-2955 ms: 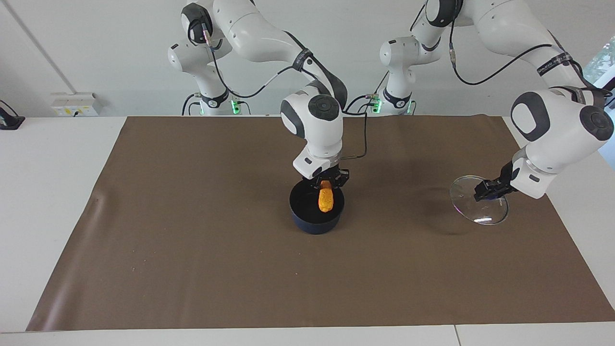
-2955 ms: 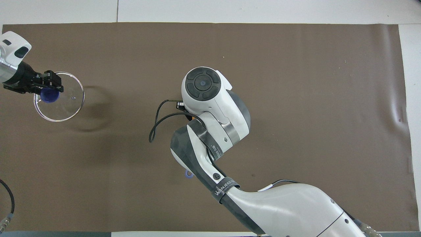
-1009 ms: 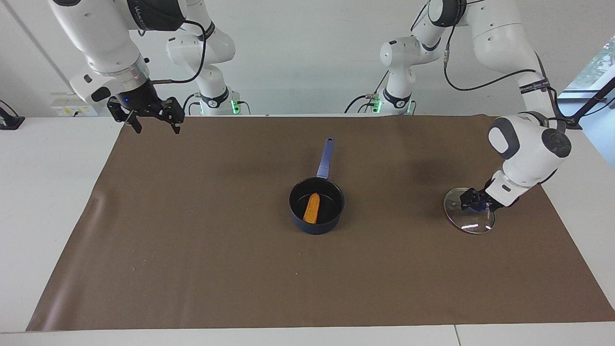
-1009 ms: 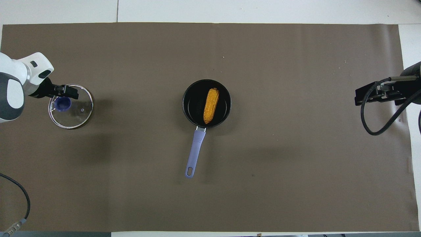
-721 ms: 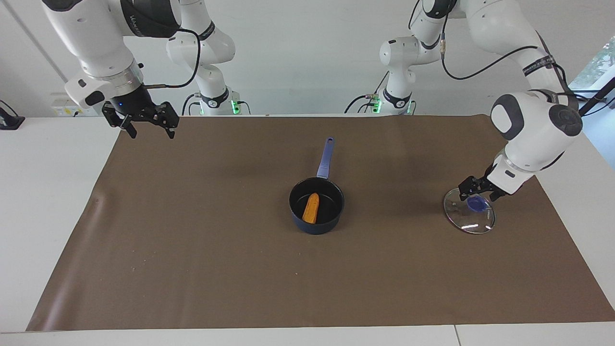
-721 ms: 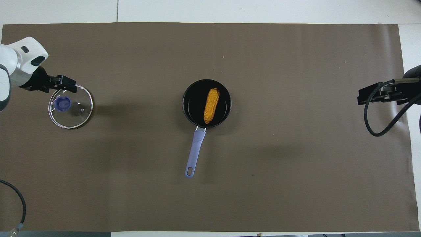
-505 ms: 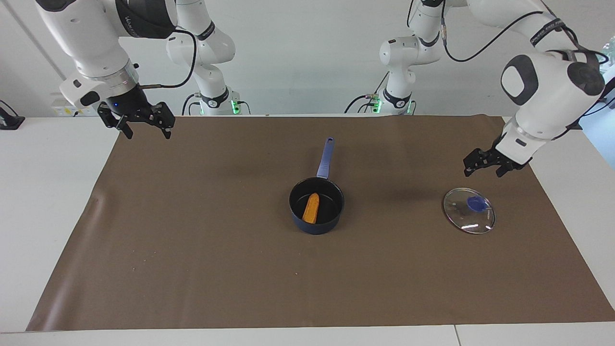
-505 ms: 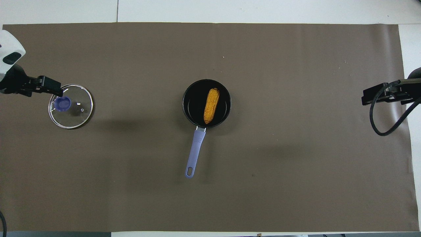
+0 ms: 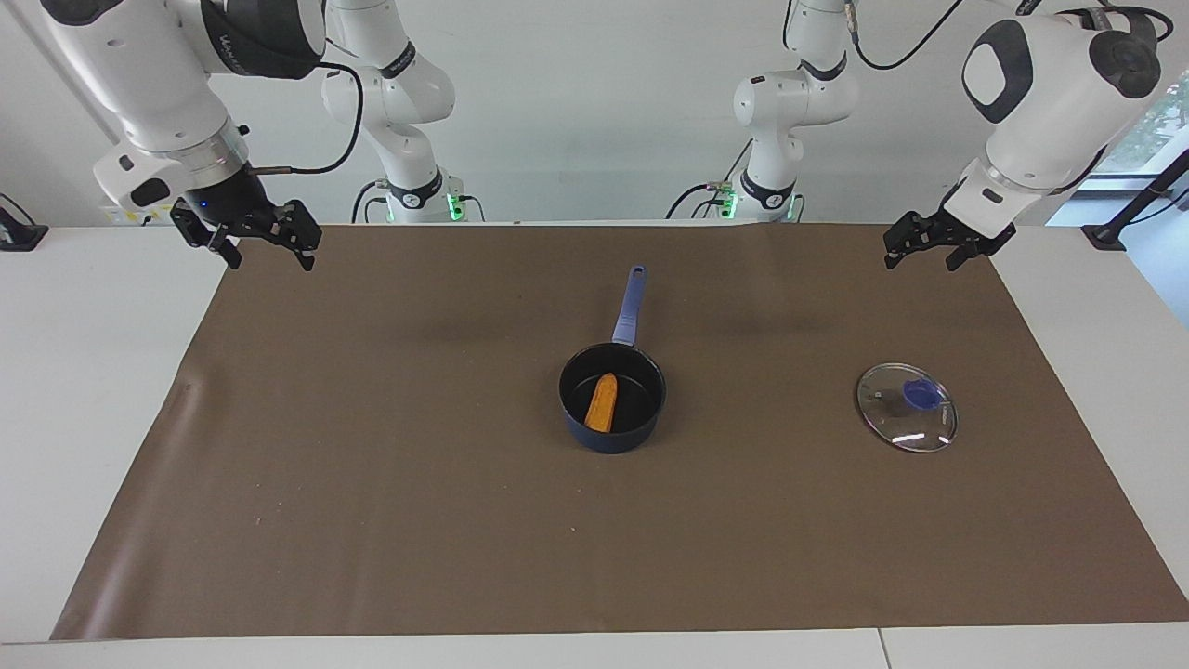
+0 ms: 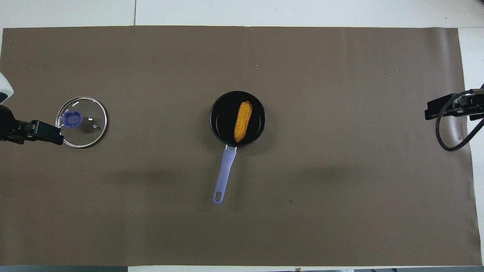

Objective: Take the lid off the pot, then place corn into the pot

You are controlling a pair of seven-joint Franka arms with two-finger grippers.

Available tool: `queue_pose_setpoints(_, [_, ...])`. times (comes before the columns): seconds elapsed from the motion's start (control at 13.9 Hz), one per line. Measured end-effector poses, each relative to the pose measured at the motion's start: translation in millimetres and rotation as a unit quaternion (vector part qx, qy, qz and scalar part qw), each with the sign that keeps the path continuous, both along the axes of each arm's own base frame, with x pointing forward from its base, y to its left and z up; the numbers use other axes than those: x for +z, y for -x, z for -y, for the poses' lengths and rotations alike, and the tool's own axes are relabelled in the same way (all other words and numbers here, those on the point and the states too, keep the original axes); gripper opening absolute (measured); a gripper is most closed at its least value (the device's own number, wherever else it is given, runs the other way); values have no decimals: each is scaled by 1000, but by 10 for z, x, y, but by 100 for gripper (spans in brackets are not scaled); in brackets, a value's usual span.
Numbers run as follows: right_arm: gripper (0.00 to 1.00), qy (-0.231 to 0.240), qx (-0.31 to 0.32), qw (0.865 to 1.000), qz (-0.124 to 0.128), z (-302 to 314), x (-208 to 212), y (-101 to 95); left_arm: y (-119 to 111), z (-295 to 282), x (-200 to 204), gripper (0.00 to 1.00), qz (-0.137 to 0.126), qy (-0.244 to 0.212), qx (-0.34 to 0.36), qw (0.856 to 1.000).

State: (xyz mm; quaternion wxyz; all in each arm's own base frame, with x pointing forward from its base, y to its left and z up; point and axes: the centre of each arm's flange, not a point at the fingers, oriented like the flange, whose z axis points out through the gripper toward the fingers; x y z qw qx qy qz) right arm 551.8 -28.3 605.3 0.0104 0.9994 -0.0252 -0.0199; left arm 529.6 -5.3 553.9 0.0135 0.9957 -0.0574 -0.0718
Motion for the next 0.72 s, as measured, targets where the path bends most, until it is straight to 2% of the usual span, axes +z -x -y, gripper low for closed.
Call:
queue_pose_setpoints(0.36, [100, 0, -3, 1000, -4, 35, -17, 2, -32, 34, 233, 100, 22, -1, -3, 1000])
queue_pose_setpoints(0.72, [100, -1, 7, 1000, -5, 144, -22, 8, -32, 37, 263, 100, 24, -1, -4, 1000])
